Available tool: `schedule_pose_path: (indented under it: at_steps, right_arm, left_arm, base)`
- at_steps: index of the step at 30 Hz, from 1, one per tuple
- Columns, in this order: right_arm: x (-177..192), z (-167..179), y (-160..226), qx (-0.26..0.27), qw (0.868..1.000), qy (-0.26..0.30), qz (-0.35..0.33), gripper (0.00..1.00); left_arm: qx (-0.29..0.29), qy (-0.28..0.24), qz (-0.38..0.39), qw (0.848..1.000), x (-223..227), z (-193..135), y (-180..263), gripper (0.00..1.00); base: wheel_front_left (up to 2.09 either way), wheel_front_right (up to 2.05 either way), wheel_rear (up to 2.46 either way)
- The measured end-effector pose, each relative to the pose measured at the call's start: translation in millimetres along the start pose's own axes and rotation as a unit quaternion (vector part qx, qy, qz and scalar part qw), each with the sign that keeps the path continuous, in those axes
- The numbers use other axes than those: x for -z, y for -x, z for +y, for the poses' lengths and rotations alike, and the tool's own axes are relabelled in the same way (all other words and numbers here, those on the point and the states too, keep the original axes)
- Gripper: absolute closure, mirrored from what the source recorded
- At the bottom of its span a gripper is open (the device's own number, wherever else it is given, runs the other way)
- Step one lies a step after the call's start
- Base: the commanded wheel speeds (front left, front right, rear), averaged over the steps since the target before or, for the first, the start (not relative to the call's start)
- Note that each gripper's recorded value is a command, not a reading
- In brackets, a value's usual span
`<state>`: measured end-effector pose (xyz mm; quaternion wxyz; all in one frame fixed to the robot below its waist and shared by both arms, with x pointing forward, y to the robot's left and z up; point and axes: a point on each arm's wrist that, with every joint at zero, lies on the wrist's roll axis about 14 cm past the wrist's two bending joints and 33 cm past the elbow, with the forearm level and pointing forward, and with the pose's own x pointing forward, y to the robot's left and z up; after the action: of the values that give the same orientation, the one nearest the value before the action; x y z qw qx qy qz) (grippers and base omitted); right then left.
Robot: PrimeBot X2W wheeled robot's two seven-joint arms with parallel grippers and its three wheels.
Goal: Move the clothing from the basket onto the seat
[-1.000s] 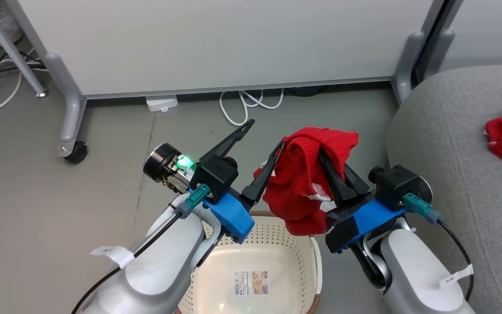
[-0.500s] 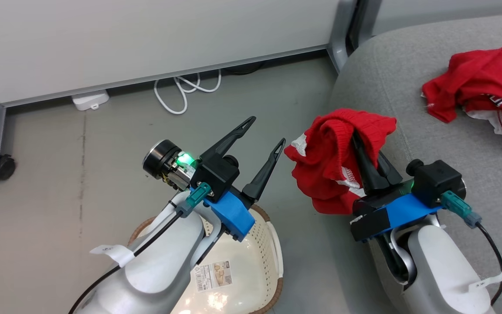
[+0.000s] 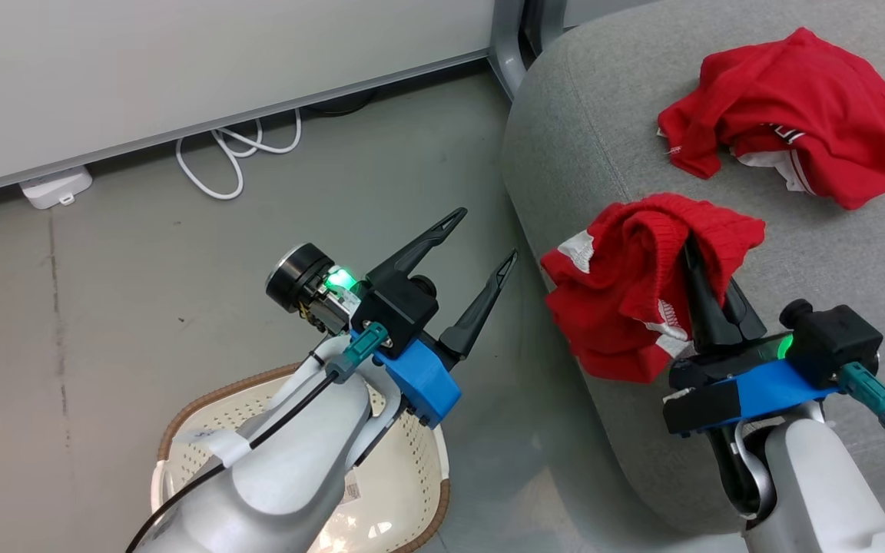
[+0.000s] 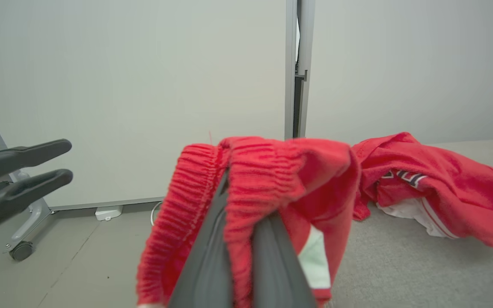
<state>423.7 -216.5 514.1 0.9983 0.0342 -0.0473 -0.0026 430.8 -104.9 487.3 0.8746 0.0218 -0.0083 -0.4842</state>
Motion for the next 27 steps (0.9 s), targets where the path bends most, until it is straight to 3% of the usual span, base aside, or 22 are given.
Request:
schedule_pose_path:
  at_steps: [15, 22, 27]
  right_arm:
    - [-8, -3, 0, 0.007, 1.000, 0.006, -0.013, 1.00]
    - [-58, -12, -47, 0.005, 0.995, 0.028, -0.092, 1.00]
    - [-112, -29, -90, 0.021, 0.982, 0.049, -0.179, 1.00]
  left_arm:
    - [0.006, 0.001, -0.003, 1.000, -1, -2, -4, 0.00]
    - [-0.001, 0.002, -0.008, 1.000, 4, 10, -7, 0.00]
    - [-0.004, -0.002, -0.004, 1.000, 19, 27, -14, 0.00]
  base:
    - [0.00, 0.00, 0.00]
    - [0.00, 0.00, 0.00]
    - [0.00, 0.00, 0.00]
